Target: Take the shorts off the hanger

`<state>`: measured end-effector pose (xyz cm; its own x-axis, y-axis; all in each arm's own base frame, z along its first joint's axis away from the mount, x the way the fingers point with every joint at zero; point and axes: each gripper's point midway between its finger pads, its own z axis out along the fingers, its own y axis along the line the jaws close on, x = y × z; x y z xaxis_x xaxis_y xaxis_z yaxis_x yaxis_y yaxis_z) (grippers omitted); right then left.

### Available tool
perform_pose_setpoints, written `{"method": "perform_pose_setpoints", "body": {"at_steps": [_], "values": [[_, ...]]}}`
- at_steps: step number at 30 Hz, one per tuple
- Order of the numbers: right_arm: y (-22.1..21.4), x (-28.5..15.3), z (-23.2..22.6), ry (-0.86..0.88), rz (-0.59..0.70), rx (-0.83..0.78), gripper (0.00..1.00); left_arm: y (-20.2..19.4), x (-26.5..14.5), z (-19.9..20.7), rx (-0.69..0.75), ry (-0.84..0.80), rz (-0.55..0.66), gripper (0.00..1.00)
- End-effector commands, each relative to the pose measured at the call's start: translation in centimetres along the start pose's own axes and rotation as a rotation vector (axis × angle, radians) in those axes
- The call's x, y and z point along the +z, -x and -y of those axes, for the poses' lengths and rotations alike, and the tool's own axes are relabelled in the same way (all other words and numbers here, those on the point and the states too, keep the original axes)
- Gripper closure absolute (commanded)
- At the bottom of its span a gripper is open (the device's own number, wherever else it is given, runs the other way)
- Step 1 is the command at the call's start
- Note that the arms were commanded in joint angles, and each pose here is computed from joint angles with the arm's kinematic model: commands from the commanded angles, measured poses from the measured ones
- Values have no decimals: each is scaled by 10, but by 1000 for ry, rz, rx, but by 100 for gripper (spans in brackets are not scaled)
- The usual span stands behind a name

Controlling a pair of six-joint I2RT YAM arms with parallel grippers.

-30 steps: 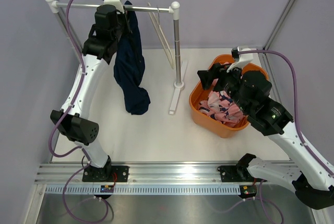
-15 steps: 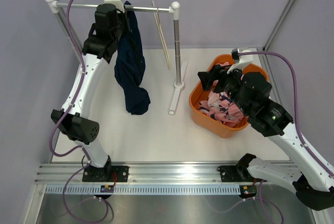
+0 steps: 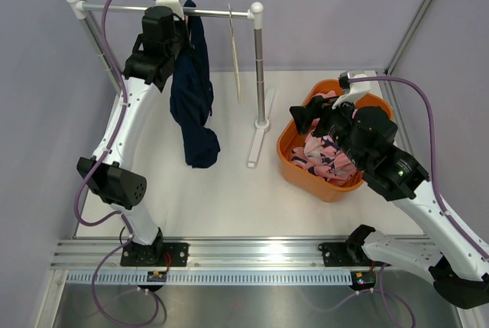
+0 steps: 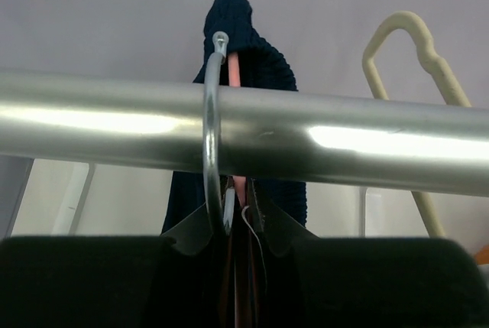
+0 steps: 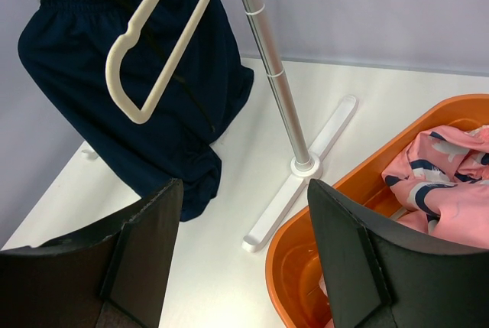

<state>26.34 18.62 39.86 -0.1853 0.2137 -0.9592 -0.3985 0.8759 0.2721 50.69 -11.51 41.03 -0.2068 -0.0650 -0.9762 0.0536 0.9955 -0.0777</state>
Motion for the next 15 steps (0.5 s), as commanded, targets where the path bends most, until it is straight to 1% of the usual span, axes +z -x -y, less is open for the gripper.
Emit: {"method": "perform_pose_setpoints", "body": {"at_steps": [1, 2, 4, 5, 8, 12, 15], "values": [[10, -4, 3, -12, 42, 1, 25, 17, -1, -4, -2, 14, 45, 88], [11, -4, 3, -13, 44, 0, 25, 15, -2, -4, -2, 15, 44, 90], [10, -4, 3, -12, 42, 0, 25, 20, -5, -4, -2, 14, 59, 98], [10, -3, 3, -12, 40, -1, 25, 23, -7, -3, -2, 5, 67, 100], [11, -3, 2, -12, 42, -2, 25, 37, -16, -1, 5, -14, 108, 100], [11, -3, 2, -12, 42, -5, 25, 70, -38, 1, 25, -47, 207, 100], [12, -2, 2, -11, 45, -7, 25, 87, -50, 2, 30, -60, 250, 100]]}}
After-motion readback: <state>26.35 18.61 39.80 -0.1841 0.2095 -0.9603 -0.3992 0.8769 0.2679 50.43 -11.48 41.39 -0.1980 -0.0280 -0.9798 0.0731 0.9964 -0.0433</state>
